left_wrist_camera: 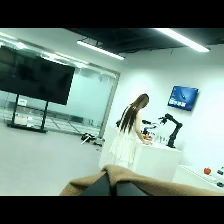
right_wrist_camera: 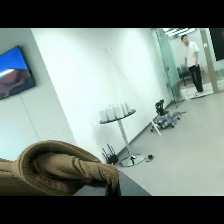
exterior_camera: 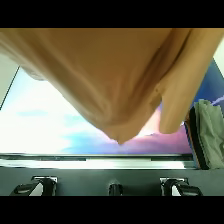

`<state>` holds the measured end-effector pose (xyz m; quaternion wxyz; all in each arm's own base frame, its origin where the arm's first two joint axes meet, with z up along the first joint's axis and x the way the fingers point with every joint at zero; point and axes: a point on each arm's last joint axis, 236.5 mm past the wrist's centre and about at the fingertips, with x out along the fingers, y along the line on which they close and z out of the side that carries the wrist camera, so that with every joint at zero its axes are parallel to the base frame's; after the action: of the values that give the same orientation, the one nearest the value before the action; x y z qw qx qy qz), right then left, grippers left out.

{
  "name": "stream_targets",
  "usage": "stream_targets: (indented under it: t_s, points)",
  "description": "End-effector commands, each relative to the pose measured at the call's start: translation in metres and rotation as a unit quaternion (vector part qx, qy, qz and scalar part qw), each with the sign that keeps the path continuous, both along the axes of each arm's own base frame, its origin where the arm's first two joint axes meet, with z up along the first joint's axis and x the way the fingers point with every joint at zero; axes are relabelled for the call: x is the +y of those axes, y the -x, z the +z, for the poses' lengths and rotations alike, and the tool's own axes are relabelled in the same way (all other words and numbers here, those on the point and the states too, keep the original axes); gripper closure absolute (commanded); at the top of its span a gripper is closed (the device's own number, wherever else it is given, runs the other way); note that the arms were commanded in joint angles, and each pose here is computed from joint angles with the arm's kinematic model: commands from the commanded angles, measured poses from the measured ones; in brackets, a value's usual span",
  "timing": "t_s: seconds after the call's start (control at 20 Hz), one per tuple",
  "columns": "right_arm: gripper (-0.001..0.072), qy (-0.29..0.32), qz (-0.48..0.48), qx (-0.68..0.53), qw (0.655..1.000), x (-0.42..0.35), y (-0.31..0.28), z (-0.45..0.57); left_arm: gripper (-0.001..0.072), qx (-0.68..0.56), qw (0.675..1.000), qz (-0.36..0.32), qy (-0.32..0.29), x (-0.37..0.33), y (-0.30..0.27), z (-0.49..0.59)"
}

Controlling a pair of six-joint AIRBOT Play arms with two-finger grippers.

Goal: Fold the shirts.

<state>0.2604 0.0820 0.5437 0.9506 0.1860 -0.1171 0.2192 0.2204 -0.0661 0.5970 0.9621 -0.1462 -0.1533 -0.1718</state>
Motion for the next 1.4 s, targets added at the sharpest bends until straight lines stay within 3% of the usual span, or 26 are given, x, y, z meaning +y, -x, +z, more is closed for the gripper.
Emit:
stream_targets:
  t_s: [0.0, 0.15, 0.35, 0.6, 0.75, 1.0, 1.05, 1.1, 1.15, 1.2, 1.25, 1.35]
  points:
    - [0.0665, -0.014, 0.001, 0.024, 1.000, -0.002, -0.006, -0.006, 0.0683, 0.015, 1.000, 0.011, -0.013, 0.004, -0.011, -0.005]
    - [0.0664, 0.000, 0.001, 0.175, 0.985, -0.005, -0.056, -0.081, 0.0683, 0.106, 0.994, 0.014, -0.040, 0.012, -0.077, -0.054]
    - [0.0665, 0.030, 0.007, 0.419, 0.907, -0.015, -0.126, -0.227, 0.0681, 0.252, 0.964, -0.030, -0.079, 0.004, -0.205, -0.165]
    - [0.0664, -0.018, 0.025, 0.556, 0.831, 0.008, -0.234, -0.379, 0.0680, 0.346, 0.929, -0.074, -0.104, -0.045, -0.357, -0.335]
    - [0.0663, -0.042, 0.024, 0.628, 0.777, 0.024, -0.264, -0.476, 0.0680, 0.434, 0.889, -0.102, -0.110, -0.066, -0.384, -0.441]
    - [0.0663, -0.073, 0.026, 0.699, 0.711, 0.032, -0.268, -0.568, 0.0679, 0.569, 0.792, -0.175, -0.139, -0.097, -0.351, -0.556]
    - [0.0651, -0.077, 0.024, 0.696, 0.713, 0.032, -0.272, -0.571, 0.0624, 0.581, 0.780, -0.184, -0.144, -0.100, -0.343, -0.563]
    - [0.0493, -0.083, 0.022, 0.689, 0.720, 0.030, -0.277, -0.567, 0.0401, 0.587, 0.774, -0.188, -0.146, -0.099, -0.339, -0.562]
    - [0.0277, -0.087, 0.028, 0.682, 0.725, 0.029, -0.278, -0.556, 0.0074, 0.599, 0.764, -0.192, -0.144, -0.094, -0.331, -0.557]
    - [0.0136, -0.076, 0.043, 0.667, 0.740, 0.023, -0.279, -0.537, -0.0013, 0.617, 0.749, -0.192, -0.144, -0.082, -0.321, -0.552]
    - [0.0069, -0.056, 0.053, 0.650, 0.756, 0.012, -0.278, -0.516, -0.0013, 0.644, 0.728, -0.186, -0.145, -0.063, -0.307, -0.547]
    - [0.0045, -0.037, 0.031, 0.631, 0.774, -0.034, -0.272, -0.485, -0.0003, 0.713, 0.672, -0.164, -0.119, -0.020, -0.269, -0.547]
